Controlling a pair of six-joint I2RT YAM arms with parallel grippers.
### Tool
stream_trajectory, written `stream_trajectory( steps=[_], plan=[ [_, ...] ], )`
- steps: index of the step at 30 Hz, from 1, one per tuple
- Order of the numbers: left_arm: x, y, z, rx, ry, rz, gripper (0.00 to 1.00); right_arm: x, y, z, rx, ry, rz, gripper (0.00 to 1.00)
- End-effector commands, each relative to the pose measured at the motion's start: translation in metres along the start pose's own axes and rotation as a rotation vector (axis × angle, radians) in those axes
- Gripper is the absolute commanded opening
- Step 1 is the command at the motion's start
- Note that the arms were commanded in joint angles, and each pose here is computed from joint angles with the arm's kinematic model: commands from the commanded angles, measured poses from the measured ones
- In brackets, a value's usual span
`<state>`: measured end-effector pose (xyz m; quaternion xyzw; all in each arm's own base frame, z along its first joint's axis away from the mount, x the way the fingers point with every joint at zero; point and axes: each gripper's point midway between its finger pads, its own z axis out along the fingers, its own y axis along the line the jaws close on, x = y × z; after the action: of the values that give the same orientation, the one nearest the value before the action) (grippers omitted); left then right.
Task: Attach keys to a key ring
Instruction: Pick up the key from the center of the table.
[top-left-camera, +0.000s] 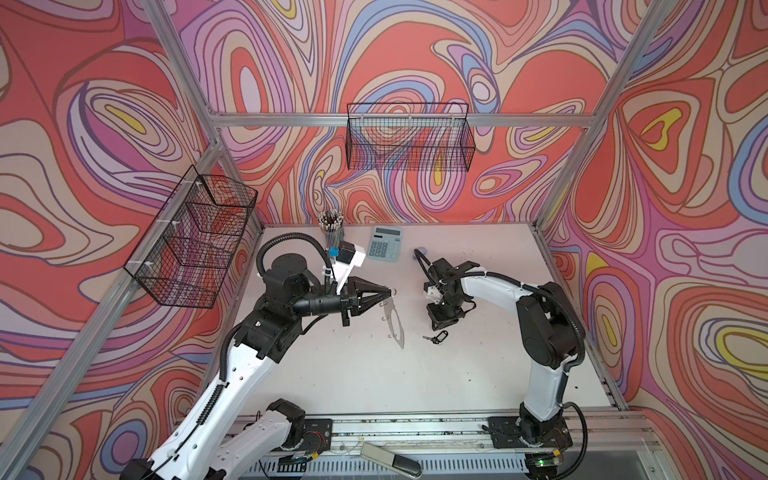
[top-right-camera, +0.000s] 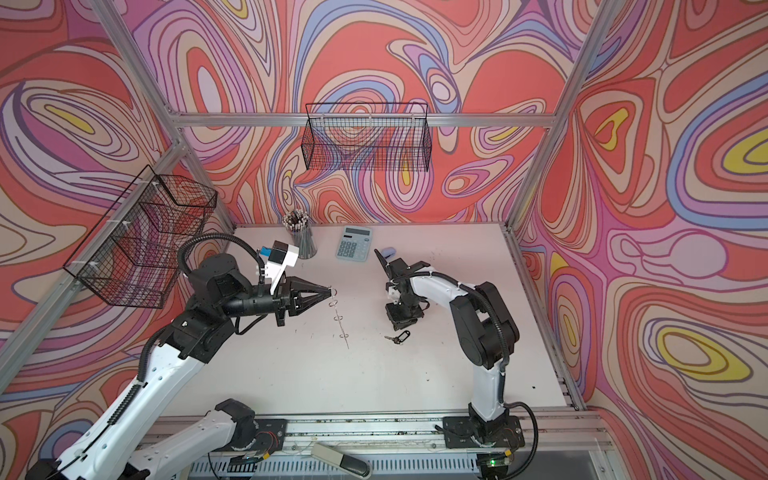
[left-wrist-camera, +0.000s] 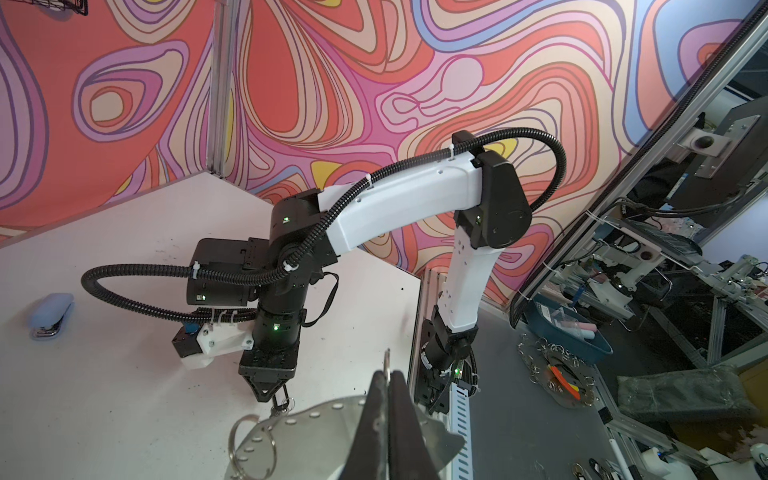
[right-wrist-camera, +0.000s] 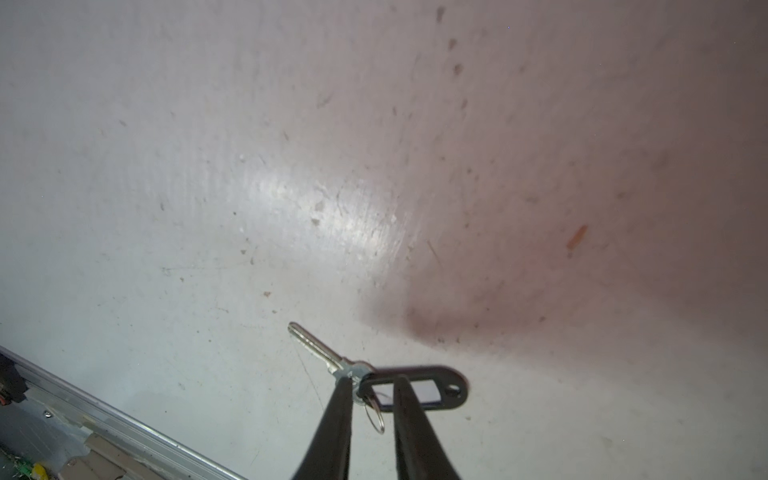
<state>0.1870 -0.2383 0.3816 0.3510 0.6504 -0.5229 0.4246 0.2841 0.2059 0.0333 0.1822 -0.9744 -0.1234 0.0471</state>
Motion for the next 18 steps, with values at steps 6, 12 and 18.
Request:
stream_trajectory(
  steps=[6,12,18],
  plan=[
    [-0.003,-0.010,-0.007,0.005,-0.031,0.045,0.00,0.026,-0.007,0.009,0.018,0.105,0.002,0.20],
    [-0.003,-0.011,-0.006,0.018,-0.038,0.044,0.00,0.031,-0.006,0.011,0.007,0.113,0.004,0.20],
    [-0.003,-0.011,-0.006,0.021,-0.038,0.042,0.00,0.030,-0.001,0.015,-0.025,0.127,0.004,0.18]
  ],
)
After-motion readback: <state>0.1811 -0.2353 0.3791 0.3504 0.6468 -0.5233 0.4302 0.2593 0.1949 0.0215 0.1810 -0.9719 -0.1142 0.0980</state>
